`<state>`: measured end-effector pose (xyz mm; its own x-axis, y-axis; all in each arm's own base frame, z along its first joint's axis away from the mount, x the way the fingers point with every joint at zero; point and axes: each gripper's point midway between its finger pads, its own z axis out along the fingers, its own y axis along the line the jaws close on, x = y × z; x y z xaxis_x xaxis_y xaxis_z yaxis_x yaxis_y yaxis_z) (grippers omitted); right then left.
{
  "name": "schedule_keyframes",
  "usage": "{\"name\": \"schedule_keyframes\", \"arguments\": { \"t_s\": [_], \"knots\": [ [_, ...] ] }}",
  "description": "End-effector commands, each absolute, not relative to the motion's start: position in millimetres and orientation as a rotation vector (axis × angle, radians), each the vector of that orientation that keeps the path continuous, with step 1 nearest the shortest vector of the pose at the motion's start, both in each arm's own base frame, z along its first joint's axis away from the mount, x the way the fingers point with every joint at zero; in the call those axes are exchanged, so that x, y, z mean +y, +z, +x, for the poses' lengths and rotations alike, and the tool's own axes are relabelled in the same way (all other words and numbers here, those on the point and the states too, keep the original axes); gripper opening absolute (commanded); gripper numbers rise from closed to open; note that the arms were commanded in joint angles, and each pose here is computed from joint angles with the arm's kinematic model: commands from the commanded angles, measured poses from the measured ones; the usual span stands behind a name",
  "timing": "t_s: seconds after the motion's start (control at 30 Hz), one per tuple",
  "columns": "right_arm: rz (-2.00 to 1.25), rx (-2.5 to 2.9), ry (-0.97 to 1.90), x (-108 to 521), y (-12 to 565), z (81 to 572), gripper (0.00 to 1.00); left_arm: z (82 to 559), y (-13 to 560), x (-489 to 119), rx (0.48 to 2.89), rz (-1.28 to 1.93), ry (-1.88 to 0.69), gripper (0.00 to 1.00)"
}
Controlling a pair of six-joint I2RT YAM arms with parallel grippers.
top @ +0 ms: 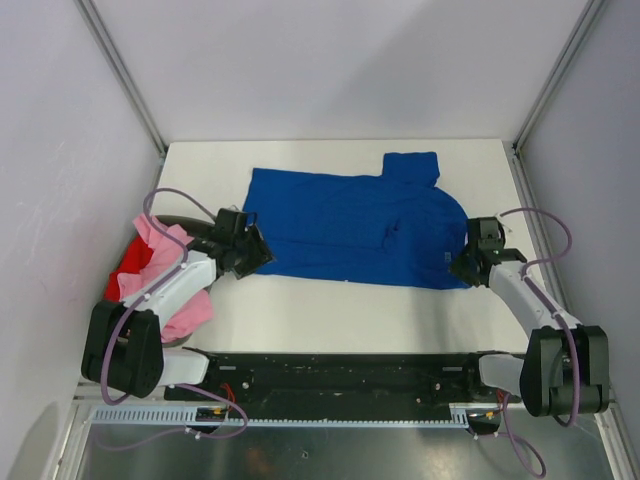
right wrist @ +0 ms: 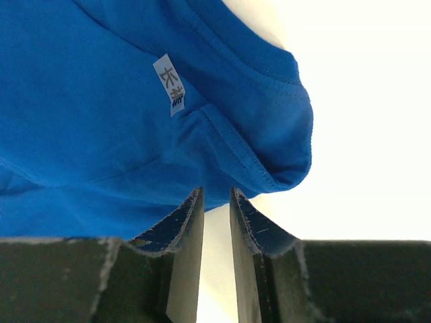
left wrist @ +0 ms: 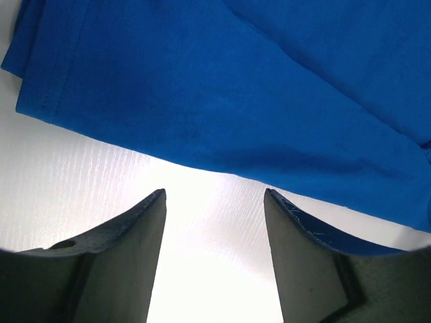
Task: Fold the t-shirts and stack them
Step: Grap the side of the flattened tshirt furthest away from the robot with both arms
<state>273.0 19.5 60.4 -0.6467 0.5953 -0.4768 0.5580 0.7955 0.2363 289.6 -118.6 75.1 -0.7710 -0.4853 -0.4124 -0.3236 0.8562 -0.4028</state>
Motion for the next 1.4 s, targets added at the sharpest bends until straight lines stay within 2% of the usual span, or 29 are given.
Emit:
{"name": "schedule_keyframes", "arguments": {
  "t_s": [0.0,0.23,0.37,0.5,0.8,1.03,1.37],
  "knots": [
    [0.889,2.372,0.106,10,75,276,0.27,294,83,-120,2.47,-0.615,-0.472,0.64],
    [0.949,2.385,0.065,-5,71,263,0.29,294,77,-118,2.479,-0.651,-0.474,0.64],
    [1.065,2.358,0.056,-20,66,252,0.35,296,75,-118,2.488,-0.662,-0.485,0.64],
    [1.21,2.331,0.11,-32,52,243,0.35,297,74,-119,2.488,-0.662,-0.493,0.64],
    [1.327,2.298,0.216,-31,31,255,0.35,297,72,-116,2.488,-0.662,-0.491,0.64],
    [1.371,2.23,0.203,-42,39,255,0.36,297,73,-111,2.483,-0.665,-0.493,0.64],
    [1.399,2.224,0.33,-35,32,270,0.36,297,71,-110,2.486,-0.664,-0.496,0.64]
  ]
}}
